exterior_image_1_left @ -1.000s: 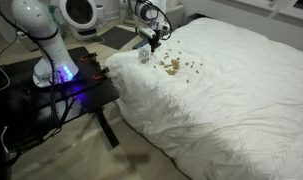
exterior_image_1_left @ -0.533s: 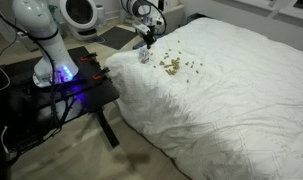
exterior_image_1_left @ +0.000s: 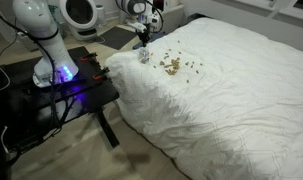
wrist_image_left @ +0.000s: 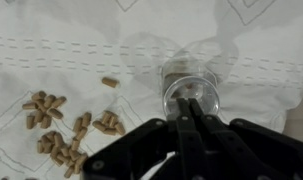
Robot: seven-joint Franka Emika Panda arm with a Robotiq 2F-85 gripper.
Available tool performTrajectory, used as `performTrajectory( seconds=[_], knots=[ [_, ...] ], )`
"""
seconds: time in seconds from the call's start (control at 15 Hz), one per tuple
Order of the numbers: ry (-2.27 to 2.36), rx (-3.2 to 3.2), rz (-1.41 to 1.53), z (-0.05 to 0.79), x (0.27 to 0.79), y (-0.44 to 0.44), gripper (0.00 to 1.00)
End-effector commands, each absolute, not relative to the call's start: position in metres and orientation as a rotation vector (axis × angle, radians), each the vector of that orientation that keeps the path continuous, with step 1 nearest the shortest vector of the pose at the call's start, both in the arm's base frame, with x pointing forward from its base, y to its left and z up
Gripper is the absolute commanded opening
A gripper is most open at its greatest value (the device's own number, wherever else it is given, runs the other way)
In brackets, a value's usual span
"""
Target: Pick some objects from the bed and put them in the clear bottle
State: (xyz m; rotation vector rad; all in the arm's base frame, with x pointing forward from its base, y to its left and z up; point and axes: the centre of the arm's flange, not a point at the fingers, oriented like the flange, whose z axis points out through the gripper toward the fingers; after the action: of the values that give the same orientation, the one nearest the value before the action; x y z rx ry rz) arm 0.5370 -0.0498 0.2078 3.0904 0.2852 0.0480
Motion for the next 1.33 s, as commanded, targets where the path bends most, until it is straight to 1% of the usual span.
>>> performTrajectory(
  seconds=[0.0,0.8,1.27],
  knots=[
    [0.383,3.086,0.077,0.210,0.531,-0.040,0.01],
    [0.445,3.090,0.036,0.185,0.547,-0.038,0.01],
    [0.448,3.074,0.120,0.174,0.562,-0.038,0.01]
  ],
)
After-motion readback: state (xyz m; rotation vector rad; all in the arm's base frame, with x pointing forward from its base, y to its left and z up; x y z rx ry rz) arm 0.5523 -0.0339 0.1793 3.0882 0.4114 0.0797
